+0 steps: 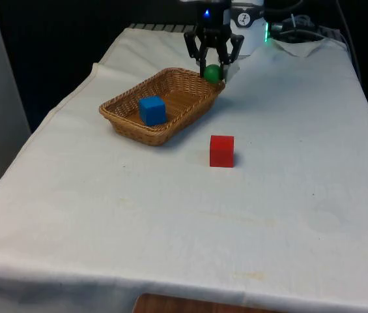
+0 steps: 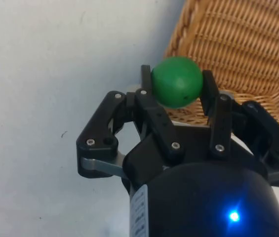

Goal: Place all non-red objects into the basket.

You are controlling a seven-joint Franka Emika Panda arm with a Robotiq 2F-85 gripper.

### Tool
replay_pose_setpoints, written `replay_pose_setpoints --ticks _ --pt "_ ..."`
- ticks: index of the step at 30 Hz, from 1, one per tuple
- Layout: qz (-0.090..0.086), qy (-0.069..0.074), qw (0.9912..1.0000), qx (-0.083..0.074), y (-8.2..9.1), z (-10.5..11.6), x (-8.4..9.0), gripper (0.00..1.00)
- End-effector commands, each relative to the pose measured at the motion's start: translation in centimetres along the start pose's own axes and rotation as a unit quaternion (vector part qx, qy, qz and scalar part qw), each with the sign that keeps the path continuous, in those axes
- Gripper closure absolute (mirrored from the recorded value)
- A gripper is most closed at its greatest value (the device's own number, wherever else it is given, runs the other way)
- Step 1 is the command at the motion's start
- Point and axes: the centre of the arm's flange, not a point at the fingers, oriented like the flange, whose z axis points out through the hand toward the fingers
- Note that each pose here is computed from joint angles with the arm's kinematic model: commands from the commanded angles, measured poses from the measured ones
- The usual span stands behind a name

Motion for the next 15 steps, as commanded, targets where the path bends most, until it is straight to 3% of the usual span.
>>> replay_pose_setpoints --ticks 1,6,12,13,15 --pt "0.000 0.006 0.99998 0.002 0.5 -0.1 -0.2 1.00" --pt "-0.002 0.004 0.99999 0.001 1.1 0.1 -0.1 1.00" --pt "-0.004 0.011 0.99993 0.001 2.9 0.0 -0.1 1.00" --pt "-0.003 0.006 0.99998 0.001 2.8 0.1 0.0 1.00" --pt "-0.004 0.011 0.99992 0.001 3.3 0.0 -0.1 1.00"
